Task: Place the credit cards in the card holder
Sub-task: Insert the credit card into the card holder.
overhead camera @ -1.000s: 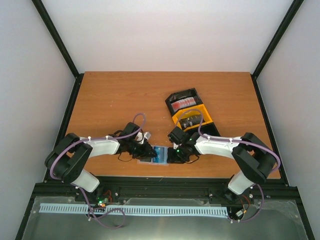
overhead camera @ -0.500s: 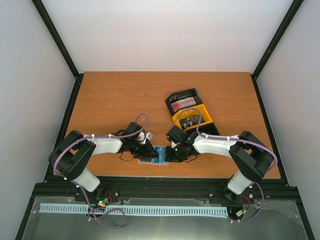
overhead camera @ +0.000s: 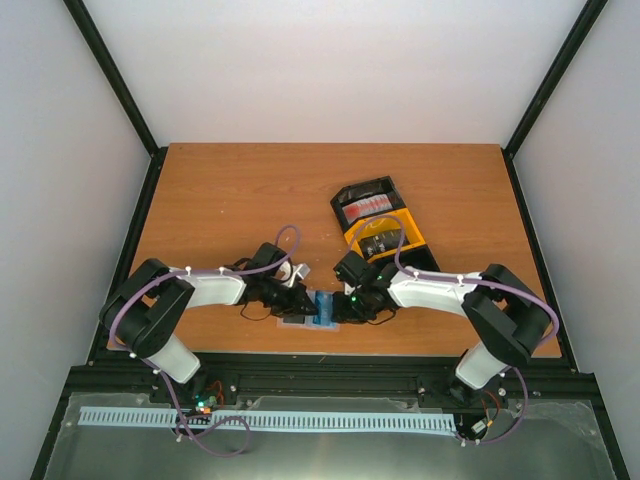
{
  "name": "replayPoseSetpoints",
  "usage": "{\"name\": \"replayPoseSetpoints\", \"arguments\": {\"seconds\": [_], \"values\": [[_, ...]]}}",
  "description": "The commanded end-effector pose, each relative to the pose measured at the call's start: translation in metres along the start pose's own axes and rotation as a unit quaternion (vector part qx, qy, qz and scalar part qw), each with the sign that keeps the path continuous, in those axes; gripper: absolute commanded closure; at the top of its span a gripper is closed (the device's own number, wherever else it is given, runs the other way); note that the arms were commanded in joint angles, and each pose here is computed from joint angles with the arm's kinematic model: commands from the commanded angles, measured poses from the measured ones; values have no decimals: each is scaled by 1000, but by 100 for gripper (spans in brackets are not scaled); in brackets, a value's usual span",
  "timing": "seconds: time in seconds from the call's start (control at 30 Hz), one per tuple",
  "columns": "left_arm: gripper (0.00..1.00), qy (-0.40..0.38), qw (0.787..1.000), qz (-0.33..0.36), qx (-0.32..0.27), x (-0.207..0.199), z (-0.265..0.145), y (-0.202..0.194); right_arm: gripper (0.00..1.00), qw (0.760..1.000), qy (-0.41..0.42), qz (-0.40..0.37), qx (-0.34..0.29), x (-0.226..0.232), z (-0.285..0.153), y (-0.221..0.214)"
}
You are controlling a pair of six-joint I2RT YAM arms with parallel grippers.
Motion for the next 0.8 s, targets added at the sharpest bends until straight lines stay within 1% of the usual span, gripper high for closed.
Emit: {"name": "replayPoseSetpoints", "arguments": {"seconds": [0.0, 0.23, 0.43, 0.77], "values": [[99, -14, 999, 36, 1, -10, 1, 1, 74, 999, -4, 0, -39, 1, -16, 9], [99, -43, 997, 56, 7, -17, 0, -3, 71, 996, 42, -7, -72, 16, -34, 15], [99, -62, 996, 58, 12, -16, -3, -6, 69, 995, 78, -8, -67, 22, -31, 13], [99, -104, 993, 48, 22, -14, -10, -8, 67, 991, 112, 18, -69, 14, -24, 13]]}}
Point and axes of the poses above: each gripper's point midway between its finger pads, its own z axis out along the fingers, its own x axis along the line the jaws close on, y = z × x, the point moved 2 cm from there along -z, back along the fingers, and after that the axes turned 11 degrees about -z, right-handed, at the moved point
